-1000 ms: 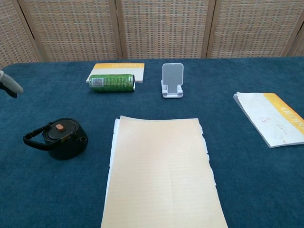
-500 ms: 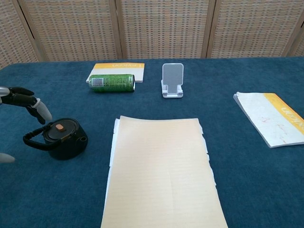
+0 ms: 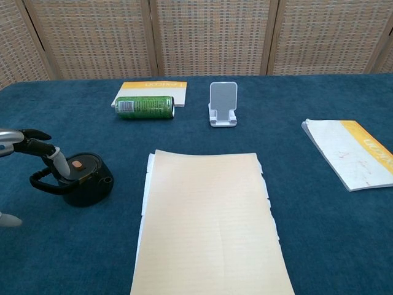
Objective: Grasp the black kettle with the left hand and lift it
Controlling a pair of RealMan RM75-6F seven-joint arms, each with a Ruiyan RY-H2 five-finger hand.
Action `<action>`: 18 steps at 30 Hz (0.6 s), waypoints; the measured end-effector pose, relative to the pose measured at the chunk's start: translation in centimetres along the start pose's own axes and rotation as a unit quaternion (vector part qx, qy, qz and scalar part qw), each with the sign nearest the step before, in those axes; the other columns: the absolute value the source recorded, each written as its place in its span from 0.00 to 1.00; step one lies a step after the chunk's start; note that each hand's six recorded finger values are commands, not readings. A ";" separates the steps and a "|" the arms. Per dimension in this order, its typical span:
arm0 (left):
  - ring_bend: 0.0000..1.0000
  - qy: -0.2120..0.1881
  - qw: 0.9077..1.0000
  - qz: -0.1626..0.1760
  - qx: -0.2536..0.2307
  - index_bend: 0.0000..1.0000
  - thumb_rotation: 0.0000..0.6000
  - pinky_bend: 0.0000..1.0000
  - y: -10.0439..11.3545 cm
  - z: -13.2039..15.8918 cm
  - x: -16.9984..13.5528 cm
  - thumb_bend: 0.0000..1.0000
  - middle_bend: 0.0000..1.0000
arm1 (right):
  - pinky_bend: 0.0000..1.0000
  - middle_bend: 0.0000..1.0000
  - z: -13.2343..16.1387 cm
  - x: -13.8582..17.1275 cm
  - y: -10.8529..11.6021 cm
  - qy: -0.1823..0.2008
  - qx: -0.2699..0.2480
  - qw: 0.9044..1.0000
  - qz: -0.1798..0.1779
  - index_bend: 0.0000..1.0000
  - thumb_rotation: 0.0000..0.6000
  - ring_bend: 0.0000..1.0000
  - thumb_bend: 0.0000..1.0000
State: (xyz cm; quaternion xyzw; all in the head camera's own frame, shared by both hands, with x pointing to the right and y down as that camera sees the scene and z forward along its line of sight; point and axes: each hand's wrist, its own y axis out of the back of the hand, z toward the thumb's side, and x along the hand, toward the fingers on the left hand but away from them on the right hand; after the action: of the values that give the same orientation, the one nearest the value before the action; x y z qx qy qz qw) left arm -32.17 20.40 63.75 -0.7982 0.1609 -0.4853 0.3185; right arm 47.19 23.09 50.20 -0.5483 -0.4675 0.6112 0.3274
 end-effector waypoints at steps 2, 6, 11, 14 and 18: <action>0.26 -0.001 1.000 -0.003 0.000 0.33 1.00 0.00 -0.1 0.0 0.0 0.00 0.35 | 0.00 0.00 0.0 0.0 0.0 0.000 0.000 1.000 0.000 0.00 1.00 0.00 0.00; 0.26 -0.005 1.000 -0.008 0.007 0.33 1.00 0.00 -0.4 -0.1 0.2 0.00 0.35 | 0.00 0.00 0.0 0.0 0.0 0.000 0.001 1.000 0.000 0.00 1.00 0.00 0.00; 0.26 -0.004 1.000 -0.012 0.016 0.33 1.00 0.00 -0.6 -0.2 0.2 0.00 0.36 | 0.00 0.00 0.1 0.0 -0.1 0.000 0.002 1.000 0.001 0.00 1.00 0.00 0.00; 0.26 -0.004 1.000 -0.015 0.020 0.34 1.00 0.00 -0.8 -0.3 0.2 0.00 0.36 | 0.00 0.00 0.1 0.0 -0.1 -0.001 0.002 1.000 0.001 0.00 1.00 0.00 0.00; 0.27 -0.004 1.000 -0.021 0.023 0.34 1.00 0.00 -1.1 -0.2 0.3 0.00 0.36 | 0.00 0.00 0.1 0.0 -0.2 0.000 0.002 1.000 0.001 0.00 1.00 0.00 0.00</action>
State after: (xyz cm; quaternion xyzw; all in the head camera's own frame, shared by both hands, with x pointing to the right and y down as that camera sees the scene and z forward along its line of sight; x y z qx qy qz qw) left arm -32.31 20.96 64.70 -0.7961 0.1316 -0.4919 0.3270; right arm 47.10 23.09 50.36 -0.5480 -0.4655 0.6130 0.3275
